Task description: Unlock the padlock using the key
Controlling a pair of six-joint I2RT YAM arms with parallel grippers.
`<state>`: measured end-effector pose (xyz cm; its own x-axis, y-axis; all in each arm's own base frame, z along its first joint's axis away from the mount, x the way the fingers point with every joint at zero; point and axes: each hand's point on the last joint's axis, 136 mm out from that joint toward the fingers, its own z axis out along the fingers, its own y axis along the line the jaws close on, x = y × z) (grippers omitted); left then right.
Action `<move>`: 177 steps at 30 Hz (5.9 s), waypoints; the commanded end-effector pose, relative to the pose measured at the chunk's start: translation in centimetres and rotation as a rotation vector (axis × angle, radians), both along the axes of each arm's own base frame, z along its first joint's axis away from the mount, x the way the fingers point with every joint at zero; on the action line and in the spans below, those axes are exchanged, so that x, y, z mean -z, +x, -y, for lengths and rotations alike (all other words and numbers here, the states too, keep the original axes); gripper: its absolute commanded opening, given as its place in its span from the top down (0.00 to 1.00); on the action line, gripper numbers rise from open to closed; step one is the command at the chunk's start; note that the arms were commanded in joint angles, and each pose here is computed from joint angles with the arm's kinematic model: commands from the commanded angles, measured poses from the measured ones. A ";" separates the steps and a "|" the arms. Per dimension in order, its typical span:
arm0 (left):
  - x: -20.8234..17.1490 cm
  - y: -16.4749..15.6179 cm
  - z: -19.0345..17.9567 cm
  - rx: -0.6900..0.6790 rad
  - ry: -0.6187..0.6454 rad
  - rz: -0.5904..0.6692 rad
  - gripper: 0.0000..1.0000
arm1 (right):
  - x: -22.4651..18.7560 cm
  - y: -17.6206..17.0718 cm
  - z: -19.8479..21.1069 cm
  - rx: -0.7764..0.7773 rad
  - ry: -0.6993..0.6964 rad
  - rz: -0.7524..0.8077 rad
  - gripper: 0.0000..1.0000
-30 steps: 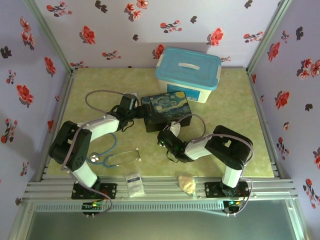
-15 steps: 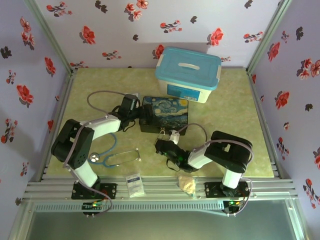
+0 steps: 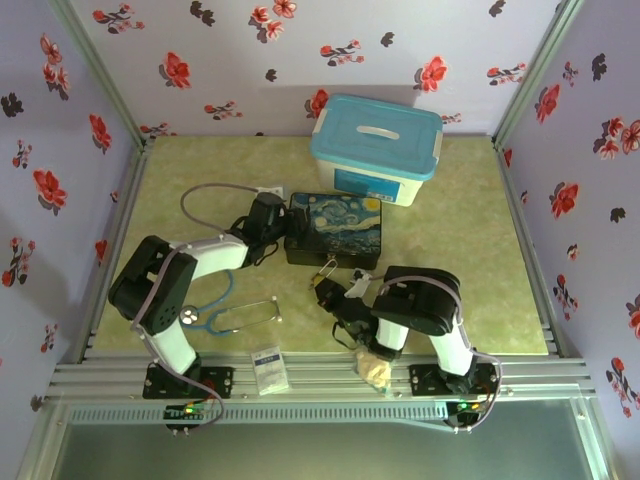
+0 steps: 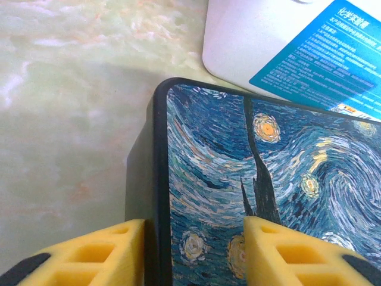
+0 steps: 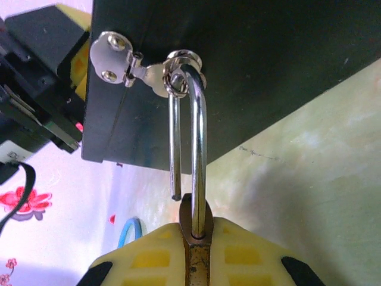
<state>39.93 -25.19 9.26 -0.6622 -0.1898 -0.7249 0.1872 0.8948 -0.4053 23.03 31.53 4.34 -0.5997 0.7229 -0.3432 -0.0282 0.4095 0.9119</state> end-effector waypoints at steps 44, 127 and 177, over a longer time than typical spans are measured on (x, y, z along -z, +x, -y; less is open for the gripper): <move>4.7 -3.6 -2.8 0.065 0.238 -0.184 0.45 | -0.3 1.3 2.1 0.447 -0.131 0.133 1.00; -8.7 -0.6 3.4 0.159 0.258 0.034 0.29 | -0.5 0.0 2.6 0.404 -0.112 0.148 1.00; 15.0 -9.7 1.3 0.414 0.654 0.009 0.44 | -2.5 -0.9 -3.2 -0.149 -0.219 0.206 1.00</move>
